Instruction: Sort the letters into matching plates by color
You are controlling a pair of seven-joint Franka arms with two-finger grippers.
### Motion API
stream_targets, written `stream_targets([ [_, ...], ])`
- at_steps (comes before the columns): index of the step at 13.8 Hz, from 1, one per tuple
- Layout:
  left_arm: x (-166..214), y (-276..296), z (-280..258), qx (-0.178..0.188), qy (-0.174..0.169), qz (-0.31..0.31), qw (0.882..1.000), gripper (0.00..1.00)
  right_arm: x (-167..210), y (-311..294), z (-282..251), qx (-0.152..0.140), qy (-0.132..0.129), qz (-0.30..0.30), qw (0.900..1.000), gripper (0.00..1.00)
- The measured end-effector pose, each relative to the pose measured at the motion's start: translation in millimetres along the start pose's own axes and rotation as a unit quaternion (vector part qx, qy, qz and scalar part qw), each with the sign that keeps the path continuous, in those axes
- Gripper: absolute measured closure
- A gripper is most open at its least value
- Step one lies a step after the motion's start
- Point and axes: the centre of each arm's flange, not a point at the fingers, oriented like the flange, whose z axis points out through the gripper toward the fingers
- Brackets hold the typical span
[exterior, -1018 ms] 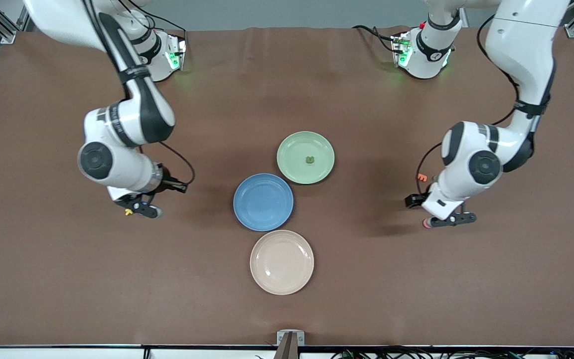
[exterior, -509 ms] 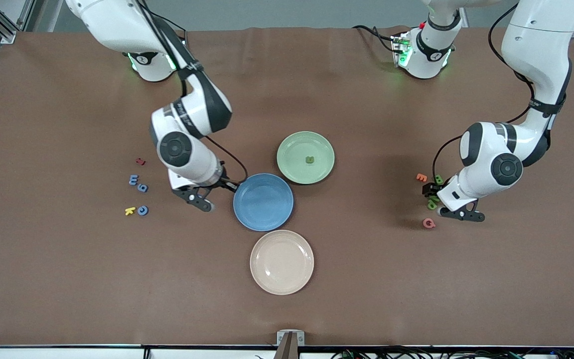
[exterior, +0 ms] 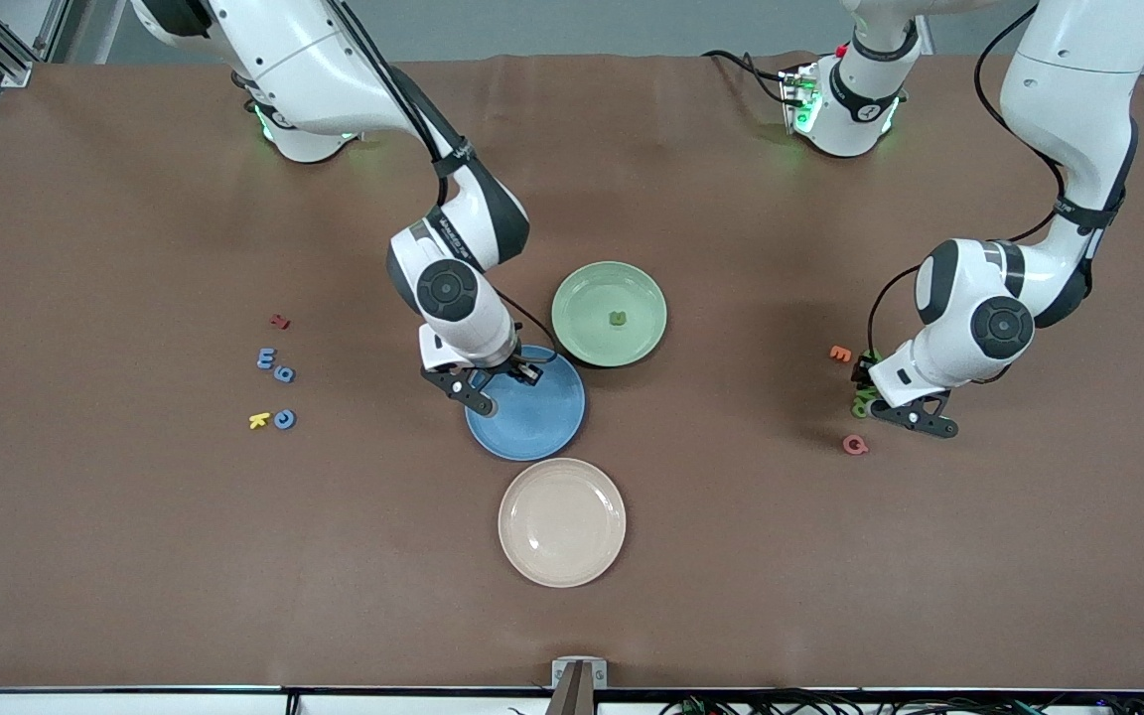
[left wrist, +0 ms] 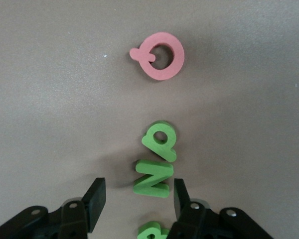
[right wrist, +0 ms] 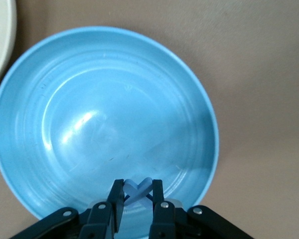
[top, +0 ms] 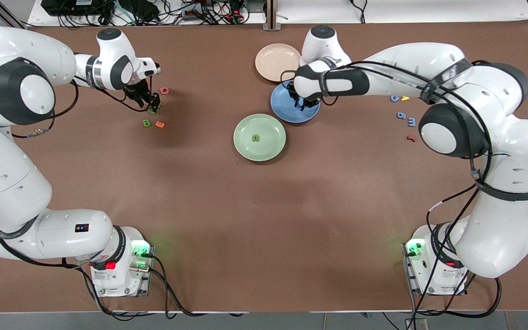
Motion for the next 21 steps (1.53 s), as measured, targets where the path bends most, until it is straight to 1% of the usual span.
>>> stream_targets([
  [1, -1, 1, 3, 0.000, 0.003, 0.001, 1.000, 0.42, 1, 0, 3, 0.000, 0.000, 0.000, 1.000, 0.73],
  [5, -3, 4, 13, -0.003, 0.004, 0.003, 1.000, 0.45, 2, 0, 8, -0.003, 0.000, 0.001, 1.000, 0.73],
  [6, -2, 4, 12, -0.002, 0.005, 0.003, 1.000, 0.51, 1, -1, 8, -0.003, 0.000, 0.000, 1.000, 0.68],
  [7, -2, 5, 10, -0.002, 0.006, 0.005, 1.000, 0.63, 1, -2, 7, -0.002, 0.000, 0.000, 1.000, 0.57],
  [8, -1, 6, 9, -0.002, 0.007, 0.006, 1.000, 0.65, 1, -3, 5, 0.000, 0.001, -0.001, 1.000, 0.46],
  [9, 0, 9, 7, -0.003, 0.009, 0.009, 1.000, 0.65, 1, -5, 3, 0.001, 0.001, -0.002, 1.000, 0.37],
  [10, 4, 18, 2, -0.005, 0.014, 0.013, 1.000, 0.65, 1, -7, 0, 0.001, 0.001, -0.002, 1.000, 0.26],
  [11, 9, 31, -8, -0.007, 0.020, 0.012, 1.000, 0.65, 4, -6, -6, -0.006, -0.001, -0.003, 1.000, 0.15],
  [12, 15, 50, -24, -0.010, 0.025, 0.004, 1.000, 0.65, 9, -3, -19, -0.022, -0.007, -0.008, 1.000, 0.06],
  [13, 21, 74, -41, -0.014, 0.024, -0.006, 1.000, 0.65, 20, 4, -41, -0.042, -0.016, -0.019, 0.999, 0.00],
  [15, 30, 133, -75, -0.022, 0.012, -0.038, 0.999, 0.65, 52, 32, -100, -0.073, -0.037, -0.047, 0.996, 0.00],
  [16, 32, 165, -87, -0.025, 0.006, -0.057, 0.998, 0.65, 69, 50, -128, -0.084, -0.041, -0.062, 0.994, 0.00],
  [17, 33, 195, -94, -0.029, 0.003, -0.075, 0.997, 0.65, 82, 69, -148, -0.090, -0.039, -0.075, 0.992, 0.00],
  [19, 30, 250, -98, -0.035, 0.001, -0.105, 0.994, 0.65, 104, 109, -158, -0.099, -0.044, -0.099, 0.989, 0.00],
  [21, 27, 298, -96, -0.039, -0.002, -0.130, 0.991, 0.65, 130, 147, -149, -0.097, -0.055, -0.131, 0.985, 0.00],
])
